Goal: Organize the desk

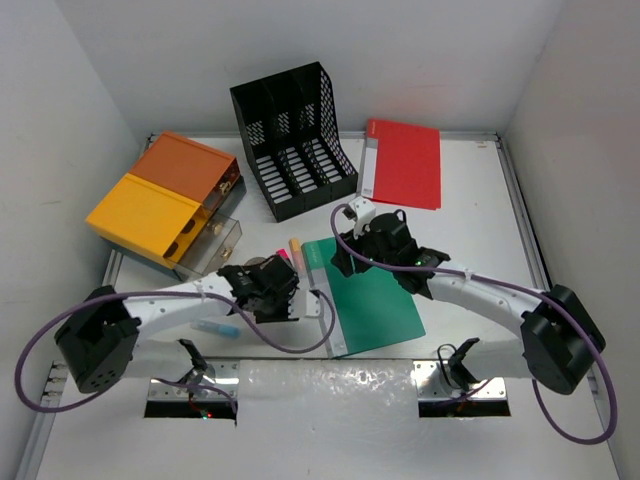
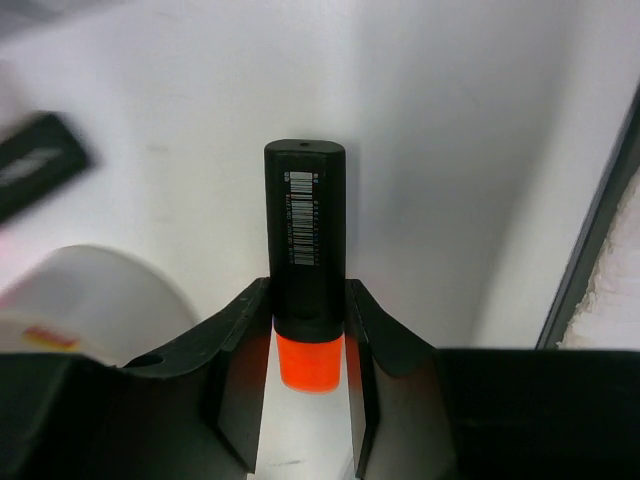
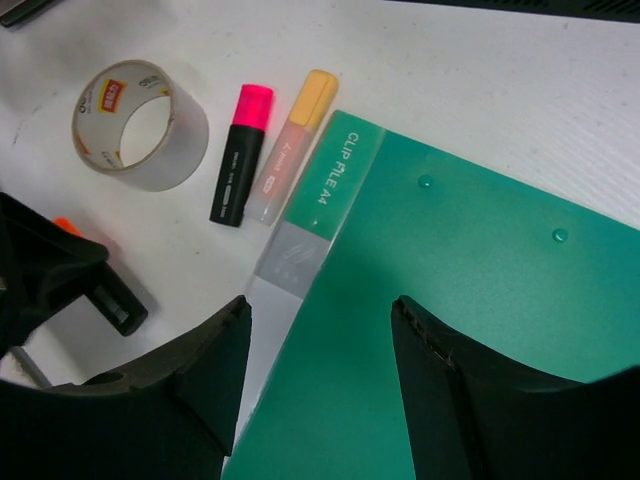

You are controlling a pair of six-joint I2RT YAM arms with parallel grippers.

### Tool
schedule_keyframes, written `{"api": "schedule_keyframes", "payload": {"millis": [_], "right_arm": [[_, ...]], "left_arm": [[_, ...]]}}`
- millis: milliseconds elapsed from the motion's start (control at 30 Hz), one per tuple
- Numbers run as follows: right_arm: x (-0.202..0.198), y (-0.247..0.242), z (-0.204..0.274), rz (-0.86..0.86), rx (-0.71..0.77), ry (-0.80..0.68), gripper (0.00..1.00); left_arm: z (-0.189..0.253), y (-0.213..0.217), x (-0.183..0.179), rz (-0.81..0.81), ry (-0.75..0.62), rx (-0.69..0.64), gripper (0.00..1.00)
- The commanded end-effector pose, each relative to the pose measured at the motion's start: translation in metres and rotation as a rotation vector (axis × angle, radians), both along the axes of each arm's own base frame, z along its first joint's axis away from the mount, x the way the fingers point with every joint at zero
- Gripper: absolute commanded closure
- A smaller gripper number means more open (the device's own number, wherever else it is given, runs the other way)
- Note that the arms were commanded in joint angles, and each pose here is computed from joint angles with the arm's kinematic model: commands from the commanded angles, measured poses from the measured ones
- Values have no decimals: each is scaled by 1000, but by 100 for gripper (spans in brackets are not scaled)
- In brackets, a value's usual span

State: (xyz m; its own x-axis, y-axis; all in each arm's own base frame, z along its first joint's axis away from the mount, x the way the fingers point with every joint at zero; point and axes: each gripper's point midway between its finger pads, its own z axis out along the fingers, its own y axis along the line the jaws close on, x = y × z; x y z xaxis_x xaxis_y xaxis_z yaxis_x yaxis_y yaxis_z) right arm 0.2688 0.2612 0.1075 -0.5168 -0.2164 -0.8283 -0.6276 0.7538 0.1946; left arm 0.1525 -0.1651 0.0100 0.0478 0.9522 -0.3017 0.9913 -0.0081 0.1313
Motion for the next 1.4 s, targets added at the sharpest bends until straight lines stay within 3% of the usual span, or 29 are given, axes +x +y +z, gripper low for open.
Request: {"api": "schedule_keyframes", "payload": {"millis": [0,167,267,367,400,567,833,1067,1200,1367], "right_arm": [[8,-10,13,-65,4,-36,43],[14,-22,13,-134,17,-19,42],[14,-26,15,-144,38,-21,42],[12,-25,19,-143,56,-25,42],[9,-22,20,-119,68,-18,42],[7,-27,22,-125,63,-37,42],[4,-32,22,-123,54,-54,41],[1,-35,19,-123,45,-50,40],[2,-34,20,-122,47,-54,39],[0,-27,21,-86,54,-42,37]], "left_arm": [[69,-33,30,116,-137,-187,100],[162,-38,57,253,-273,-343,100],[201,5,92,443,-419,-337,100],[213,63,119,597,-464,-288,100],[213,92,128,691,-478,-263,100],[193,150,136,893,-413,-188,100],[159,181,151,992,-407,-146,100],[130,186,148,978,-360,-111,100],[128,182,140,958,-342,-123,69],[166,176,141,928,-394,-181,56]]}}
